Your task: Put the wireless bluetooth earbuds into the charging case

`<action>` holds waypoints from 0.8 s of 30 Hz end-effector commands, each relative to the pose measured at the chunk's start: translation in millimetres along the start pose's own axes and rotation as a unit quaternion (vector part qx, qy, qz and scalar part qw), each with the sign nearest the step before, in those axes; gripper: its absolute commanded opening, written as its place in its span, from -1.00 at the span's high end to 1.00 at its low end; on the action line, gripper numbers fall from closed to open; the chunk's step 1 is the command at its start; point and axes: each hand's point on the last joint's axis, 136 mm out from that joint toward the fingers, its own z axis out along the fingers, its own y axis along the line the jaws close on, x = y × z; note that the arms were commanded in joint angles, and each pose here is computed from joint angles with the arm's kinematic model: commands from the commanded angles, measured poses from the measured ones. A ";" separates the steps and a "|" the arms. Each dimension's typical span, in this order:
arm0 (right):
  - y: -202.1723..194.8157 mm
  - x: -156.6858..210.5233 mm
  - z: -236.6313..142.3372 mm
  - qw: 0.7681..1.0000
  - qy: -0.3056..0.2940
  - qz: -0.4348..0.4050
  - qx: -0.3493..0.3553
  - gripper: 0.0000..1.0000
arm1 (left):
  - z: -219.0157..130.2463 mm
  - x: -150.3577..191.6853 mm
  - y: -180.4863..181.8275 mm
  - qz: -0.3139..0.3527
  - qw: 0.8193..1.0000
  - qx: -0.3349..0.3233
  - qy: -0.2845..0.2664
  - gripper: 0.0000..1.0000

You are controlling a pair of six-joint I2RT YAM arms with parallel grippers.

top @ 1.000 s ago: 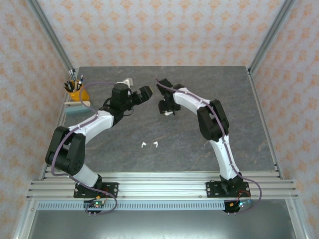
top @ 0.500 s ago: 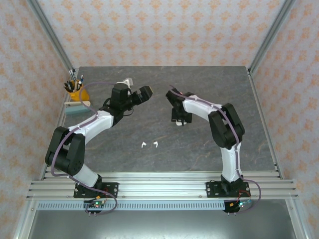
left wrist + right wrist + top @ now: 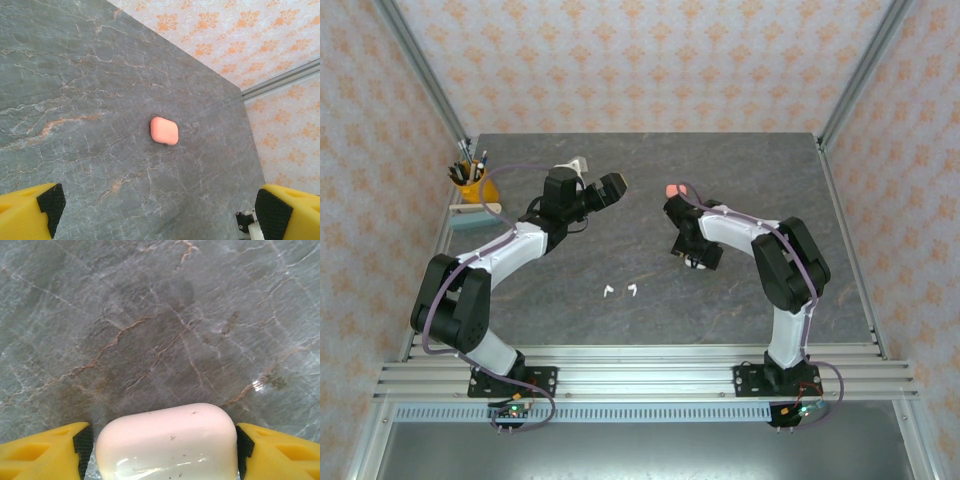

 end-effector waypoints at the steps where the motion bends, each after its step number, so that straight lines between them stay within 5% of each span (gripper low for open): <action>1: 6.5 1.8 -7.2 0.999 0.001 -0.035 -0.015 -0.52 | 1.9 -7.5 -1.4 -0.001 1.000 0.004 -0.004 -1.00; 8: -1.3 7.1 -5.8 0.995 0.020 -0.097 0.001 -0.52 | 2.4 -9.0 -3.0 0.001 1.000 0.004 -0.003 -1.00; 24: -9.5 12.0 1.0 0.997 0.050 -0.057 0.014 -0.46 | 3.7 -6.7 -4.6 0.001 1.000 0.008 0.005 -1.00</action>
